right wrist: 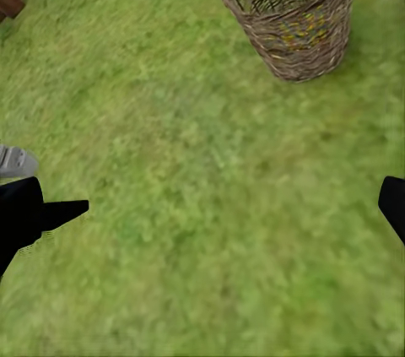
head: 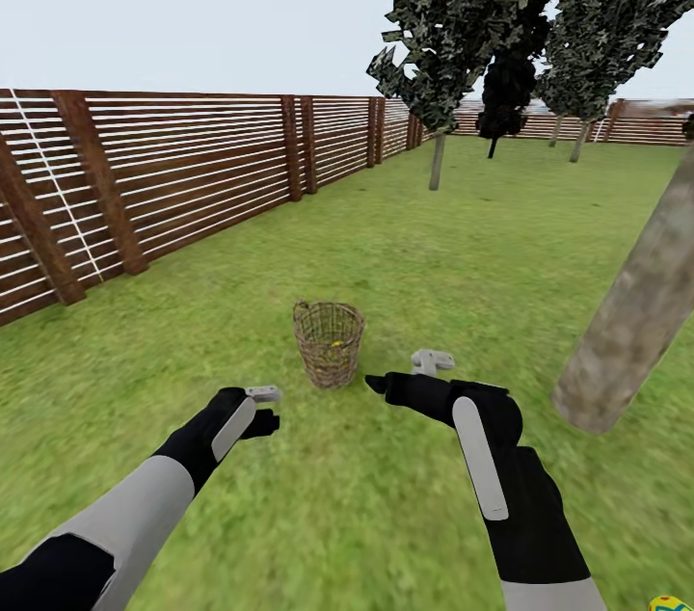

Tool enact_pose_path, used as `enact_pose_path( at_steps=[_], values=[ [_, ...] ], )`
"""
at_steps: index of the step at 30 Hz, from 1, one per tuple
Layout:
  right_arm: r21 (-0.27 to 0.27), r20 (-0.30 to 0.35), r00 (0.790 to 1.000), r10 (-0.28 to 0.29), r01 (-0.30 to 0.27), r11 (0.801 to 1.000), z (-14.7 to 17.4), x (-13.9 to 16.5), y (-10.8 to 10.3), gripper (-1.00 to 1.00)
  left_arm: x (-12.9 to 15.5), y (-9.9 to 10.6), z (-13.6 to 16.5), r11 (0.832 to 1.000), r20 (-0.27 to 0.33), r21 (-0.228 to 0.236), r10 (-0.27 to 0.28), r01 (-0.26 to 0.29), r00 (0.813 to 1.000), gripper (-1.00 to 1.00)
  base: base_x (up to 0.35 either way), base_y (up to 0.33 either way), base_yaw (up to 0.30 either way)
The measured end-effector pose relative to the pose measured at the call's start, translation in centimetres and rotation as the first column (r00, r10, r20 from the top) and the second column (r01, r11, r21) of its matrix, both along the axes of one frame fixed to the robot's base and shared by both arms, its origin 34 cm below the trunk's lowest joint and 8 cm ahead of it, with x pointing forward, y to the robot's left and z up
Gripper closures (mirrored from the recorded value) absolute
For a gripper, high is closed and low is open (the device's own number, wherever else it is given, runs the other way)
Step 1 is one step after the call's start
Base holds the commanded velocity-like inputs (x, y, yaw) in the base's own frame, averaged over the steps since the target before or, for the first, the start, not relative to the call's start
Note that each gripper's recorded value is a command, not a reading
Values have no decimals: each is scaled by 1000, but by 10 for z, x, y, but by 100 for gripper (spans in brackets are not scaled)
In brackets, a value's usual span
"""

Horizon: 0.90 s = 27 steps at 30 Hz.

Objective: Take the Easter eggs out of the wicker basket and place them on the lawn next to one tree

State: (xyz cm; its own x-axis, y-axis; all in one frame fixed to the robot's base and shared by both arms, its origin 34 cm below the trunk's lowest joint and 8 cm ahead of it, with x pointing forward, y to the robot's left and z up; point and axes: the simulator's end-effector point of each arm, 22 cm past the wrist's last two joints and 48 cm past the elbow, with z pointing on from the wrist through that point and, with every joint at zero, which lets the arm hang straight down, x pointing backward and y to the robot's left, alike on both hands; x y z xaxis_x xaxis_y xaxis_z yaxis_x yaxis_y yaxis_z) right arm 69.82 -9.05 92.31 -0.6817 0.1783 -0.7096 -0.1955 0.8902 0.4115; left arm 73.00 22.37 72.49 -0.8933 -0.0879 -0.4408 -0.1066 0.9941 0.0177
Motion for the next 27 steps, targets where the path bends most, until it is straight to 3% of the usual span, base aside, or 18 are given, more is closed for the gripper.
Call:
enact_pose_path(
  at_steps=[9, 27],
  values=[
    [1, 1, 1000, -1, 1, 1000, 1, 0, 0, -100, 0, 0, 1, 1000, 2, -1, 0, 0, 1000, -100, 304, 114, -35],
    [1, 13, 1000, -1, 1, 1000, 7, -1, 0, -100, 2, 0, 7, 1000, 12, -1, 0, 0, 1000, -100, 305, 143, -209]
  ],
)
